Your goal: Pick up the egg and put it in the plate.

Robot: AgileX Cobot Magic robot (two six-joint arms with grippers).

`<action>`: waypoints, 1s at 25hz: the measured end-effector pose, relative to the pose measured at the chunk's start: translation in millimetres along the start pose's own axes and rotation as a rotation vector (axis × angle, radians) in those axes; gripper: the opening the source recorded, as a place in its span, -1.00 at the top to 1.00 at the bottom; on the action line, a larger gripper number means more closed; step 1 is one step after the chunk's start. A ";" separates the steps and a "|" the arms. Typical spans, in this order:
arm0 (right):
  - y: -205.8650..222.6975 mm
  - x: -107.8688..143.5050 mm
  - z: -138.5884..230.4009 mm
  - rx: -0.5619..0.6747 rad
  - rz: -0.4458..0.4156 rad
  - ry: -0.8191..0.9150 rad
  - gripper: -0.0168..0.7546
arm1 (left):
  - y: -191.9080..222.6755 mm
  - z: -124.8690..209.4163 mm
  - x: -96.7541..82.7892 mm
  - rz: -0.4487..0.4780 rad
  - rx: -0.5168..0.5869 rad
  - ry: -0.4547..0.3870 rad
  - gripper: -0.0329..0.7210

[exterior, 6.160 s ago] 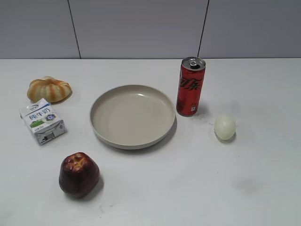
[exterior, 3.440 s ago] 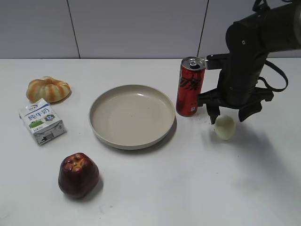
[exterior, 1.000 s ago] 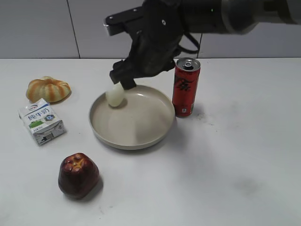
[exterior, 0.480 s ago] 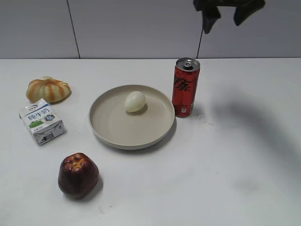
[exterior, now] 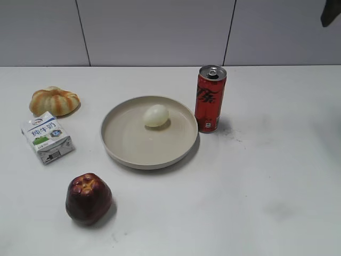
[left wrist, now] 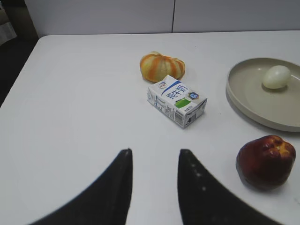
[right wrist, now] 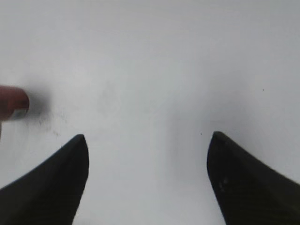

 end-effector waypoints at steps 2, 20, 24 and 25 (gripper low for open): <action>-15.3 2.1 25.7 0.021 -0.005 -0.024 -0.58 | 0.0 0.0 0.0 0.000 0.000 0.000 0.28; -94.3 20.1 308.9 -0.323 0.026 -0.064 -0.58 | 0.0 0.0 0.0 0.000 0.000 0.000 0.28; -94.7 21.8 339.3 -0.448 0.035 -0.069 -0.58 | 0.0 0.0 0.0 0.000 0.000 0.000 0.28; -95.5 22.1 344.7 -0.477 0.038 -0.070 -0.58 | 0.0 0.0 0.0 0.000 0.000 0.000 0.28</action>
Point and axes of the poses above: a point on each arm's last joint axis where the gripper is mounted, y pointing out along that axis toward the gripper, x along the wrist's bending axis when the last joint is at zero, z = x × y, the point moved 3 cm from there along y, pointing out along that axis toward the gripper, and after that the axes turned 5 degrees about -y, right-handed, at the moved point
